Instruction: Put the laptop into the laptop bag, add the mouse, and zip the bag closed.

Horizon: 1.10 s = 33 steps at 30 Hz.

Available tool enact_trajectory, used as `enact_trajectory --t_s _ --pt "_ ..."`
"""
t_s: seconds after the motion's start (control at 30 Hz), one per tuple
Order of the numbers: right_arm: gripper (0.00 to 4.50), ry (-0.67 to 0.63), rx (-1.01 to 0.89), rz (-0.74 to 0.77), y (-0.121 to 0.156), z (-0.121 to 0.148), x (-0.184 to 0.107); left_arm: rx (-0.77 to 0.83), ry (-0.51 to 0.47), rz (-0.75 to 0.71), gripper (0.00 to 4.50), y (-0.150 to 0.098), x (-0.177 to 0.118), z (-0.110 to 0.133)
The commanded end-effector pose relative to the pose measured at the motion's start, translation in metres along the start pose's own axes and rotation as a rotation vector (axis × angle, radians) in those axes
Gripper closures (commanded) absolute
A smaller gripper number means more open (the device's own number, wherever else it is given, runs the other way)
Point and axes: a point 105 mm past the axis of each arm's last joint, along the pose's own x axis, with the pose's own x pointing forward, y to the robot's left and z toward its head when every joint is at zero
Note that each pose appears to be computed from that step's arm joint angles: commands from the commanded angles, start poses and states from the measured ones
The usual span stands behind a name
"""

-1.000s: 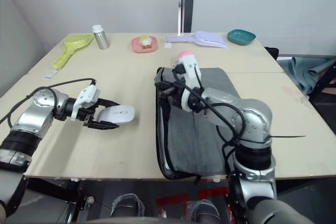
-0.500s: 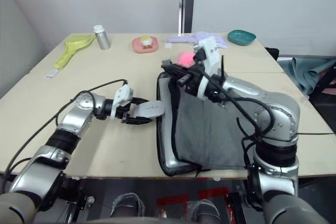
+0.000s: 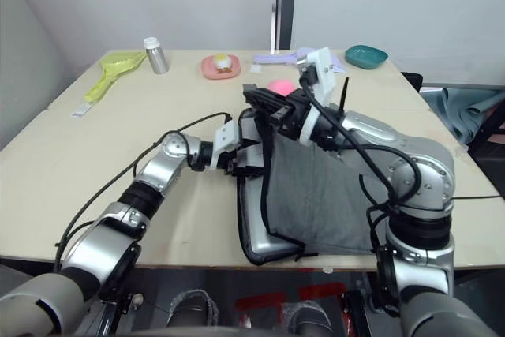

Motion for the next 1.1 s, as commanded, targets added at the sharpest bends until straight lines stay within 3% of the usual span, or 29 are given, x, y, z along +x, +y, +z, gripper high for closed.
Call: enact_trajectory --t_s 0.03,0.33,0.4,0.47,0.73,0.87,1.1 --pt "4.48 -0.065 -0.038 0.053 0.013 0.013 0.000 0.020 0.018 -0.015 1.63 -0.004 0.012 0.000" --pt "4.48 -0.059 -0.037 0.047 0.014 0.010 0.000 -0.013 0.017 -0.021 1.63 -0.011 0.027 -0.006" --pt "4.50 -0.059 -0.035 0.048 0.015 0.010 0.000 -0.042 0.004 -0.010 0.59 -0.010 0.029 -0.005" --pt "4.50 -0.057 -0.037 0.049 0.015 0.009 0.000 -0.059 -0.015 -0.008 0.03 -0.010 0.030 -0.002" --pt "4.50 -0.050 -0.030 0.060 0.017 0.007 0.000 -0.086 -0.088 0.009 0.03 -0.012 0.013 0.009" --pt "4.50 -0.043 -0.026 0.061 0.016 0.005 0.000 -0.152 -0.121 0.001 0.03 -0.012 -0.008 0.018" --pt "4.50 -0.021 -0.027 0.066 0.014 0.002 -0.001 -0.163 -0.191 0.036 0.03 -0.008 -0.062 0.054"
